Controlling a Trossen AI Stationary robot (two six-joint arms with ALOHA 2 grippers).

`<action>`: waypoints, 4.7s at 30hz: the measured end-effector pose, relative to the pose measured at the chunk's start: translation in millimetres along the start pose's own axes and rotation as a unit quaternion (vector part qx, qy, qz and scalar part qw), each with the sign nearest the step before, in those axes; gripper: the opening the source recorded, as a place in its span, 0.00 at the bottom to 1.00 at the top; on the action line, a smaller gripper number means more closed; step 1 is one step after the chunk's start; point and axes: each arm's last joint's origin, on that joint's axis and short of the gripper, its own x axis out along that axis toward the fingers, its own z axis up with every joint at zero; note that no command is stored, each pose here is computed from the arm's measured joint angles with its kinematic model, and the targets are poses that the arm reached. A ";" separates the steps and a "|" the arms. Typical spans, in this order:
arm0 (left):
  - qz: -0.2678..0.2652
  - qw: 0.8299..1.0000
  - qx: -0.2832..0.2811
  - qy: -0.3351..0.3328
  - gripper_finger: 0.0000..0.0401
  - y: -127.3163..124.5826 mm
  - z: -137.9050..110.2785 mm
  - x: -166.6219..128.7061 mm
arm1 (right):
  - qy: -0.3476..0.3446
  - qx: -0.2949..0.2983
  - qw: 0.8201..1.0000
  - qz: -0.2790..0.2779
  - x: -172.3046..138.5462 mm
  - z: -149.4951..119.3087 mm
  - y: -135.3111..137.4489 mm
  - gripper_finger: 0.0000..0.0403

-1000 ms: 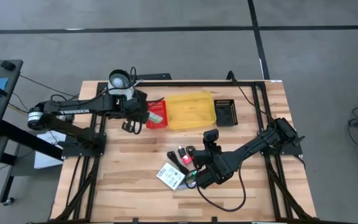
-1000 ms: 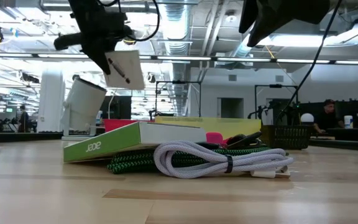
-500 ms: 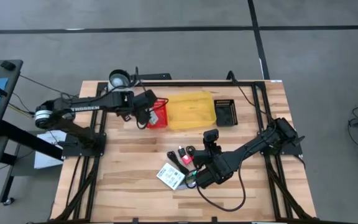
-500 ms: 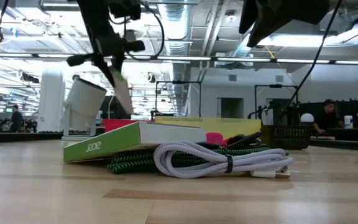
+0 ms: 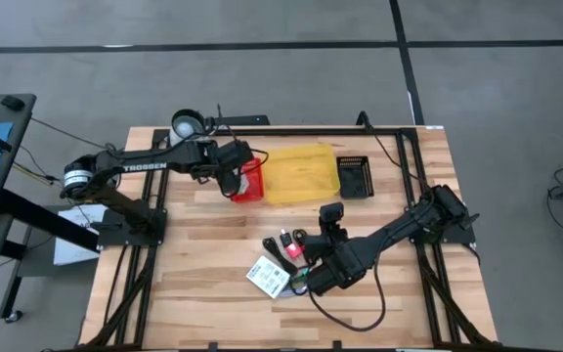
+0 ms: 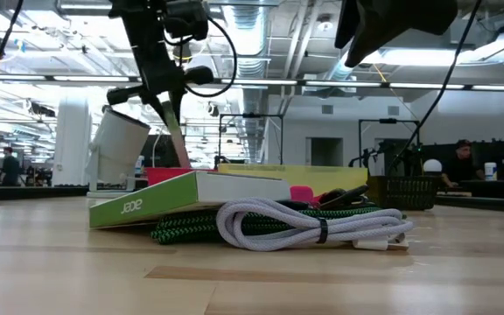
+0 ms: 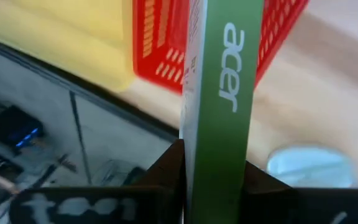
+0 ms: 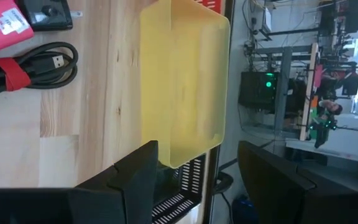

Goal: Pick and place items into bin
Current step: Put the top white card reader box into the red bin, then put the white card reader box into the red bin

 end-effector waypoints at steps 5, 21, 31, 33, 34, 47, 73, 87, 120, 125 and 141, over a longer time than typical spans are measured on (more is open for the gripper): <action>0.002 0.997 0.065 0.037 0.10 1.0 -2.2 -0.1 | 0.000 0.003 1.000 0.000 0.7 0.5 -0.5 0.54; -0.002 0.991 0.123 0.046 0.11 0.8 -2.7 -0.2 | -0.005 0.027 1.000 0.003 1.8 2.5 -0.6 0.54; 0.000 0.995 0.092 0.036 0.11 0.6 -2.1 -0.4 | -0.005 0.027 1.000 0.003 2.2 2.6 -0.9 0.54; 0.000 0.995 0.092 0.036 0.11 0.6 -2.1 -0.4 | -0.005 0.027 1.000 0.003 2.2 2.6 -0.9 0.54; 0.000 0.995 0.092 0.036 0.11 0.7 -2.1 -0.4 | -0.005 0.027 1.000 0.003 2.2 2.6 -0.9 0.54; -0.001 0.995 0.092 0.049 0.11 0.7 -2.8 -0.5 | -0.005 0.027 1.000 0.003 2.2 2.7 -0.9 0.54; -0.002 0.996 0.074 0.049 0.30 0.4 -2.8 -0.6 | -0.006 0.029 1.000 0.004 2.1 2.9 -0.9 0.54; -0.003 0.995 0.071 0.072 0.30 0.3 -3.2 -1.2 | -0.008 0.032 0.999 0.005 2.1 3.5 -0.7 0.54; -0.187 0.875 -0.259 -0.363 0.30 -15.3 70.6 -37.5 | -0.069 0.123 0.982 0.128 -38.3 4.8 37.4 0.54; -0.254 0.835 -0.266 -0.410 0.30 -24.9 85.9 -43.5 | -0.088 0.124 0.979 0.138 -46.9 4.3 44.0 0.54; -0.489 0.645 -0.301 -0.505 0.30 -39.8 125.5 -74.5 | -0.085 0.065 0.990 0.093 -64.7 -16.6 54.3 0.54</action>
